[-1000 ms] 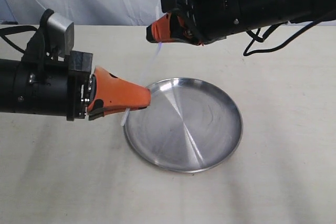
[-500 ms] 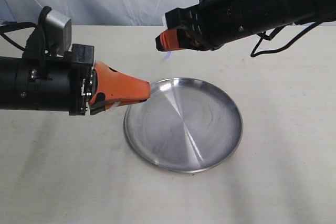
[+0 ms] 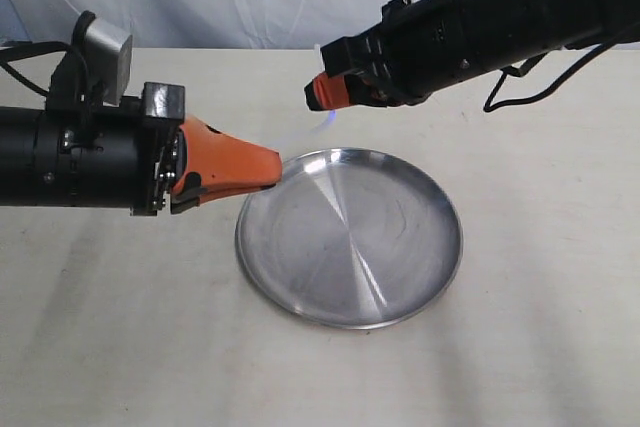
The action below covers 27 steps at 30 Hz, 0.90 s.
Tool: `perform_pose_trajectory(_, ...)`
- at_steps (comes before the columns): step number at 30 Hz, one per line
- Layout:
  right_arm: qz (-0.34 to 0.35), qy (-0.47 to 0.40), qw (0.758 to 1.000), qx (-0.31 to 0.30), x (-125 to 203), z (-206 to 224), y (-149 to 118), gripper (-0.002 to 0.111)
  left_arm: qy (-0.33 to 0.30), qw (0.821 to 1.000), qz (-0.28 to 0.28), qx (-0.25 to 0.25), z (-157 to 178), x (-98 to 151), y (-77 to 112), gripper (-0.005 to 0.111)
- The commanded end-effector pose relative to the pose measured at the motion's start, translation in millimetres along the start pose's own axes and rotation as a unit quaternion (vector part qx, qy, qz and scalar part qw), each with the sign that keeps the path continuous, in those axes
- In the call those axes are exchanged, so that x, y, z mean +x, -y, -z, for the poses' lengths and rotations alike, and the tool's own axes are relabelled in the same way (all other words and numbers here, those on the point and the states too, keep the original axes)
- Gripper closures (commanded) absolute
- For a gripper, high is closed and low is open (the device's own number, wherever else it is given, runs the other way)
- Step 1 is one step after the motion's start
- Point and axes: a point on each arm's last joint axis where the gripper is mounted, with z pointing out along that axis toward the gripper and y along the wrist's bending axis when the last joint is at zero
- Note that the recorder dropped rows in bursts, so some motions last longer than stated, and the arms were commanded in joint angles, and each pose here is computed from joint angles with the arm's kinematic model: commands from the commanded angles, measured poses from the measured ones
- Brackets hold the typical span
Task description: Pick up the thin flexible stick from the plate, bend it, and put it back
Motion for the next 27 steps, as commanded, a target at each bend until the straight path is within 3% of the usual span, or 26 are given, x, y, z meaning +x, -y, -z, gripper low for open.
perform_pose_trajectory(1, 0.019, -0.041, 0.999, -0.027, 8.4, -1.4, -4.8, 0.109, 0.041, 0.999, 0.016, -0.001, 0.8, -8.0, 1.1, 0.106)
perform_pose_trajectory(16, 0.025, -0.055, 0.998, -0.034, 11.0, -1.1, -5.9, 0.109, 0.060, 0.998, 0.007, -0.031, 1.4, -11.4, -4.3, 0.106)
perform_pose_trajectory(22, 0.014, -0.045, 0.999, -0.022, 9.1, -1.4, -3.9, 0.109, 0.053, 0.998, -0.006, -0.021, 1.1, -10.2, -2.2, 0.106)
perform_pose_trajectory(27, 0.014, -0.042, 0.999, -0.019, 8.7, -1.4, -3.4, 0.109, 0.047, 0.999, -0.007, -0.011, 0.9, -9.0, -0.4, 0.098)
